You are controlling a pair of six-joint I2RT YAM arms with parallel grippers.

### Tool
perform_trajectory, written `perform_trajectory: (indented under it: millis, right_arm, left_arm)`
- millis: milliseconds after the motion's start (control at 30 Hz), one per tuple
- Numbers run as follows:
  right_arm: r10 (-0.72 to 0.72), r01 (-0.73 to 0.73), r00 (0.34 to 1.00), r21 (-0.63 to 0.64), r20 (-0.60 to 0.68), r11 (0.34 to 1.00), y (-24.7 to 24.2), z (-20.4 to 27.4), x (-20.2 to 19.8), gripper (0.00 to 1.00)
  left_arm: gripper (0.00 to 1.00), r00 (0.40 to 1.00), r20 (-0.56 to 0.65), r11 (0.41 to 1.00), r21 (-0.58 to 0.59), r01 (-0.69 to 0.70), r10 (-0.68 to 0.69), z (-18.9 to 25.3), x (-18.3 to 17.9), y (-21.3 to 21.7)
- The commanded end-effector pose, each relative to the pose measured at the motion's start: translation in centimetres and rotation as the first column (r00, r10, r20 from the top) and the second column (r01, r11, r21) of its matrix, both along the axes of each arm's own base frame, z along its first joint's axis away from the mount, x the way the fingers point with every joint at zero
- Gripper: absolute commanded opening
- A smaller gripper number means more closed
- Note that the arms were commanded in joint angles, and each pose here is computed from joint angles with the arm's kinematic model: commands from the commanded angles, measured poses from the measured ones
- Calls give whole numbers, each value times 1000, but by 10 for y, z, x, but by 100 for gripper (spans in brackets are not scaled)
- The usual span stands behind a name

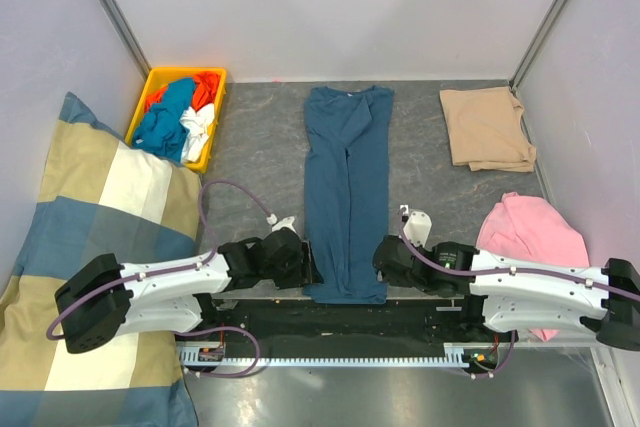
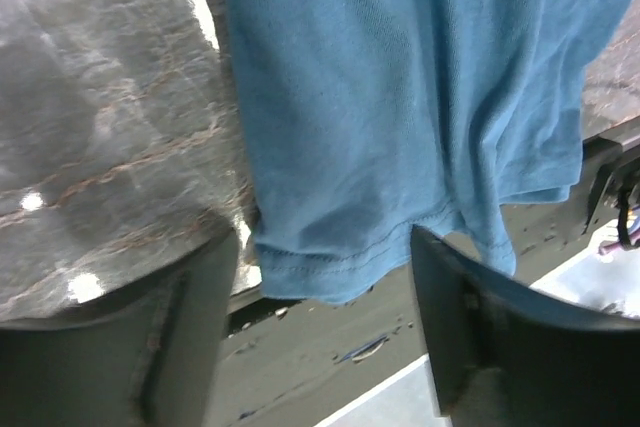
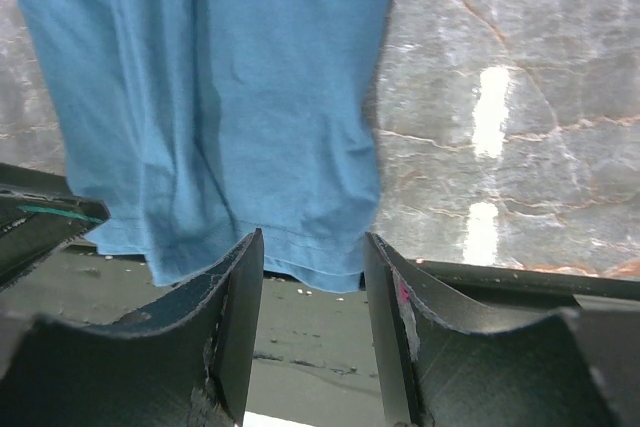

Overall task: Fold and stack the t-shirts
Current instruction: Fold the tshirt

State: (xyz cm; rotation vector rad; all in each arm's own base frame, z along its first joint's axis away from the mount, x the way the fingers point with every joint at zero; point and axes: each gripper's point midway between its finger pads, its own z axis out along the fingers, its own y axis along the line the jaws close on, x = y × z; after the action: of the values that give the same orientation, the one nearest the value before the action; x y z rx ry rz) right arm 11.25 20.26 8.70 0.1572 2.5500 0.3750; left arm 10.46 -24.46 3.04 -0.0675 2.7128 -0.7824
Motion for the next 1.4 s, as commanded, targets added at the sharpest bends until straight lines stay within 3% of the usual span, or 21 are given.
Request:
perform_trajectory:
  millis: [0, 33, 67, 133, 167, 200, 233, 500, 633, 767, 1200, 1367]
  right_arm:
    - [-40, 40, 999, -19, 0, 999, -16, -5, -2, 53]
    - [-42, 41, 999, -21, -4, 999, -18, -5, -4, 53]
    - [-41, 41, 999, -14, -8, 999, -18, -5, -5, 53]
    - [-30, 30, 999, -1, -42, 1000, -19, -9, -12, 53]
    - [-28, 29, 998, 6, -54, 1000, -19, -11, -15, 53]
    - [-21, 23, 997, 18, -69, 1000, -18, -13, -18, 53]
    - [-14, 18, 996, 48, -89, 999, -15, -19, -24, 53]
    - [-31, 52, 991, 167, -129, 985, -9, -45, -34, 57]
    - [-47, 71, 993, 229, -106, 971, -1, -38, -28, 71]
    - [-56, 78, 995, 289, -85, 954, 6, -29, -24, 77]
    - [-43, 82, 988, 272, -148, 959, 5, -53, -35, 71]
    - [-47, 89, 987, 279, -153, 956, 3, -62, -36, 60]
  left_arm:
    - [58, 999, -13, 999, 2, -42, 42, -9, 0, -3]
    - [54, 999, -17, 999, 3, -40, 40, -9, -1, -4]
    - [43, 999, -16, 999, 2, -38, 38, -9, -1, -4]
    - [30, 999, -16, 999, -7, -35, 35, -8, -3, -5]
    - [13, 999, -15, 999, -8, -36, 36, -8, -3, -5]
    - [4, 999, -13, 999, -12, -34, 34, -7, -3, -5]
    - [2, 999, -12, 999, -13, -34, 34, -7, -3, -5]
    - [2, 1000, -15, 1000, -11, -24, 23, -7, -3, -7]
    - [2, 1000, -21, 1000, -11, -18, 18, -7, -5, -8]
    - [2, 1000, -23, 1000, -8, -17, 17, -9, -5, -7]
    - [2, 1000, -27, 1000, -9, -1, 1, -8, -6, -9]
    - [2, 1000, -28, 1000, -11, -3, 3, -8, -7, -9]
